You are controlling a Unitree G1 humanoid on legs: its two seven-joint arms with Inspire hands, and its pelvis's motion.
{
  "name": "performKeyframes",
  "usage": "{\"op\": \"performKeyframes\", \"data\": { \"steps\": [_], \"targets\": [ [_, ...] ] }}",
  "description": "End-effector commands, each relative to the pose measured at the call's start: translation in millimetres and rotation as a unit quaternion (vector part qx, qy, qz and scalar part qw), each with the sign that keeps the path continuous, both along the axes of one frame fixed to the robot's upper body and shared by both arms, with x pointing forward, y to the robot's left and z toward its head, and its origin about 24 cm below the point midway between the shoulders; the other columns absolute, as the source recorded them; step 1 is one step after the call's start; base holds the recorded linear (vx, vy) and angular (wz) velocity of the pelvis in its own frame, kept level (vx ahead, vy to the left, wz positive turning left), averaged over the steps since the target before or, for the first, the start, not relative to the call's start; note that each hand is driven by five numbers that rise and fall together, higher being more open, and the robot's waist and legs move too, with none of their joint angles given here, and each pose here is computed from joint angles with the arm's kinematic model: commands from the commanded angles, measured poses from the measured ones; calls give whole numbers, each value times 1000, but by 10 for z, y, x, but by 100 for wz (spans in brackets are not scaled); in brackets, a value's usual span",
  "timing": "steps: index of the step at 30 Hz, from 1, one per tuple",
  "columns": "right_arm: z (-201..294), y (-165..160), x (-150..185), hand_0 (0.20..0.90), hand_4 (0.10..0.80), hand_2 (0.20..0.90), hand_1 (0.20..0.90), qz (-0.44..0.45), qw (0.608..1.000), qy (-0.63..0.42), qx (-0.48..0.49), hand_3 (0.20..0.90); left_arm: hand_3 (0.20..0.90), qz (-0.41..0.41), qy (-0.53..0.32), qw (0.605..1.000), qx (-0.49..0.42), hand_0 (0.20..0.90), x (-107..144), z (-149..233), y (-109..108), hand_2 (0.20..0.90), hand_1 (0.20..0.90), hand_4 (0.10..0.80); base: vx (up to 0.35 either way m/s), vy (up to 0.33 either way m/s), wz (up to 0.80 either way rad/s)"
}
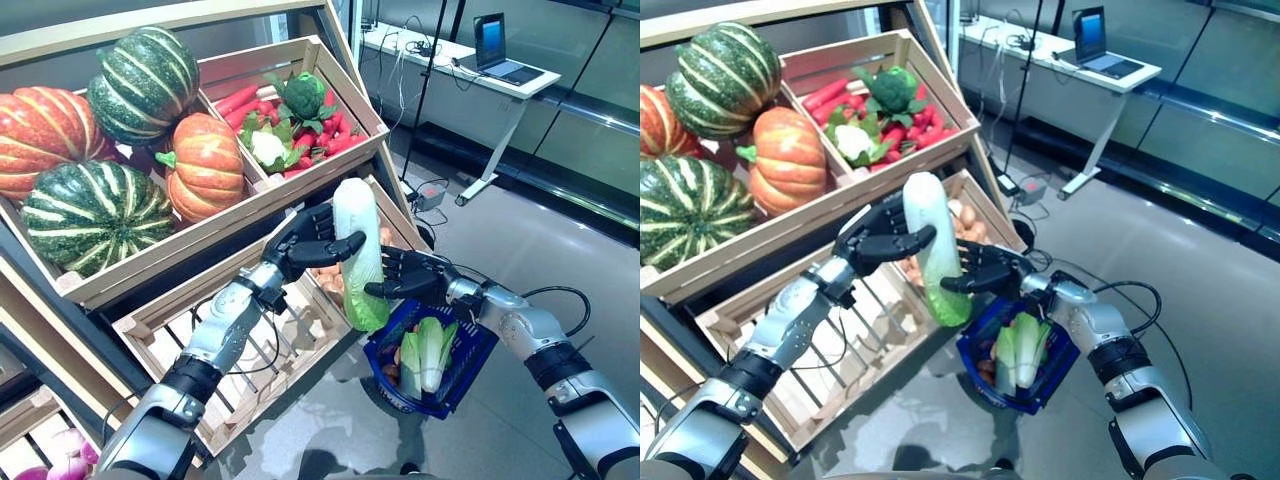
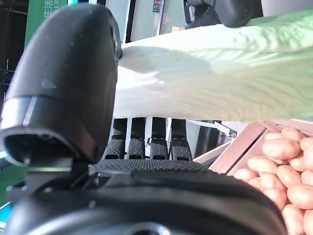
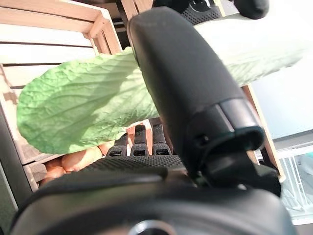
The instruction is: Put vegetables into the basket
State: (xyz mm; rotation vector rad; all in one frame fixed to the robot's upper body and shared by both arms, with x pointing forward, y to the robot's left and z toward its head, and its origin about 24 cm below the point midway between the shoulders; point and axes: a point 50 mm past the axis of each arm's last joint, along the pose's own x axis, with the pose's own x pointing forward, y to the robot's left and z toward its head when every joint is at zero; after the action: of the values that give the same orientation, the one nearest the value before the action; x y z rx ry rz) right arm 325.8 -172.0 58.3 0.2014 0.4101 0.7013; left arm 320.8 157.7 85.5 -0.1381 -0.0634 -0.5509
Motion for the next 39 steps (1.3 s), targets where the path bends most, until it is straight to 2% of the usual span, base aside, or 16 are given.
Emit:
{"op": "performKeyframes", "data": {
  "steps": [1, 7, 18, 19, 20, 21, 27, 36, 37, 38, 39],
  "targets": [
    [387, 319, 119, 900, 800, 900, 900, 95, 991, -47, 83, 900, 300, -99, -99, 988, -64, 300, -1, 476, -363, 300, 300, 400, 0, 0, 0],
    [325, 266, 150, 900, 800, 900, 900, 114, 991, -18, 62, 900, 300, -135, -88, 983, -90, 300, -17, 443, -445, 300, 300, 400, 15, 16, 7],
    [267, 466, 227, 900, 800, 900, 900, 99, 990, 17, 102, 900, 300, -208, -65, 963, -159, 300, -161, 419, -853, 300, 300, 400, 0, 0, 0],
    [272, 484, 238, 714, 676, 714, 714, 93, 990, 17, 106, 714, 300, -212, -64, 961, -163, 300, -174, 414, -878, 300, 300, 400, 0, 0, 0],
    [280, 490, 247, 467, 511, 467, 467, 89, 990, 16, 109, 467, 300, -216, -62, 960, -166, 300, -184, 416, -896, 300, 300, 400, 0, 0, 0],
    [287, 498, 255, 300, 400, 300, 300, 84, 990, 15, 115, 300, 300, -219, -61, 959, -168, 300, -198, 415, -917, 300, 300, 400, 0, 0, 0],
    [275, 506, 267, 300, 400, 300, 300, 65, 989, 20, 132, 300, 300, -227, -59, 958, -165, 300, -229, 408, -949, 300, 300, 400, 5, 0, 1],
    [218, 332, 269, 300, 400, 300, 300, 22, 991, 19, 133, 300, 300, -212, -54, 963, -158, 300, -204, 421, -883, 300, 300, 400, 3, 0, 1],
    [214, 323, 269, 300, 400, 300, 300, 19, 991, 20, 133, 300, 429, -211, -52, 963, -156, 429, -204, 415, -880, 429, 429, 486, 0, 0, 0],
    [208, 309, 266, 300, 400, 300, 300, 14, 991, 21, 134, 300, 900, -207, -49, 965, -153, 900, -201, 406, -874, 900, 900, 800, 0, 0, 0],
    [199, 281, 261, 300, 400, 300, 300, 7, 991, 23, 132, 300, 900, -201, -46, 967, -150, 900, -196, 397, -859, 900, 900, 800, 0, 0, 0]
  ]
}}
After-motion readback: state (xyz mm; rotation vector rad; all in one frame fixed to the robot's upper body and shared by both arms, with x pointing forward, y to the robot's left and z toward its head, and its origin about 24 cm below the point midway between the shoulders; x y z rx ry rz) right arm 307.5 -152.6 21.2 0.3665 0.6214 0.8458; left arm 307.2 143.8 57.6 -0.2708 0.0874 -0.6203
